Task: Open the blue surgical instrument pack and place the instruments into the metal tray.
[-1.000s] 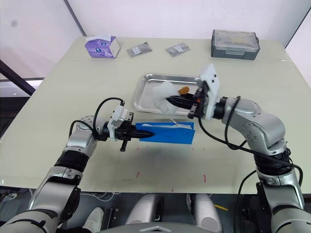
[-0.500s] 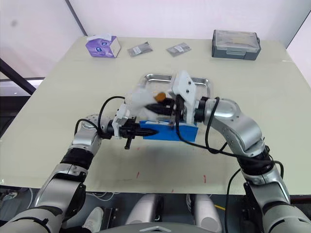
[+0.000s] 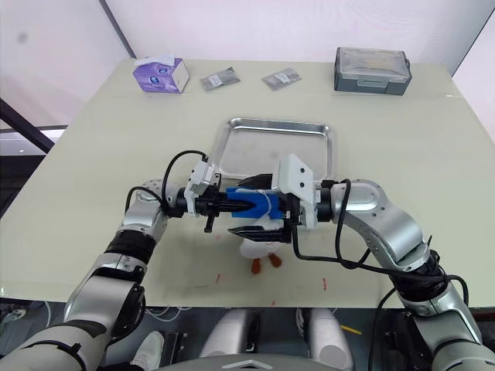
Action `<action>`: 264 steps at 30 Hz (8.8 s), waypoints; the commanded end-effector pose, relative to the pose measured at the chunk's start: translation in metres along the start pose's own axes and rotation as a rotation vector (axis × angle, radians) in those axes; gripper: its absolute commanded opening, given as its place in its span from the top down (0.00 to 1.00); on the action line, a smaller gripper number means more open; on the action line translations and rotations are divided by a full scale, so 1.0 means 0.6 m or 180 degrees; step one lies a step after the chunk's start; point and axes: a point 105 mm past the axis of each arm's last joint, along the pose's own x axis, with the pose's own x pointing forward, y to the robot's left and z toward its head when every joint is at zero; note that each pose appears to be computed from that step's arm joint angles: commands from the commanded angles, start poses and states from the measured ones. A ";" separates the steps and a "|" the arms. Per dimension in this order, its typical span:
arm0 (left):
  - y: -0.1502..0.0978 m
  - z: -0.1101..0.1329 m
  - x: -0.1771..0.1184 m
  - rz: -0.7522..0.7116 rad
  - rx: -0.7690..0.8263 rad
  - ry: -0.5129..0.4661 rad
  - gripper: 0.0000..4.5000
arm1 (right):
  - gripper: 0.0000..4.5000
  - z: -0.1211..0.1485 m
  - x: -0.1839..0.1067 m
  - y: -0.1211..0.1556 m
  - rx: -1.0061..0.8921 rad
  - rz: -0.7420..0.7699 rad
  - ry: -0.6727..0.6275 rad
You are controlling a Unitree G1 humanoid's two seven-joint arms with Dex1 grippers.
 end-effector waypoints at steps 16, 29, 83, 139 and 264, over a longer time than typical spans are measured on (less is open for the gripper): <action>-0.017 0.014 -0.011 -0.0200 0.0204 -0.0002 1.00 | 0.02 -0.119 -0.145 -0.054 0.0593 -0.0909 0.0271; -0.021 0.014 -0.009 -0.0239 0.0235 0.0011 1.00 | 0.02 -0.179 -0.108 -0.046 0.0882 -0.0731 0.0288; -0.063 -0.024 0.010 0.0231 -0.0464 0.0406 0.02 | 1.00 -0.158 -0.117 -0.045 0.0864 -0.0859 -0.0019; -0.094 0.051 -0.213 0.0776 -0.1339 0.0533 0.99 | 1.00 0.006 -0.107 -0.045 0.1066 -0.0777 -0.1587; -0.022 0.020 -0.089 -0.0074 -0.0463 0.0325 1.00 | 0.01 -0.137 -0.130 -0.007 0.0454 -0.0239 0.0469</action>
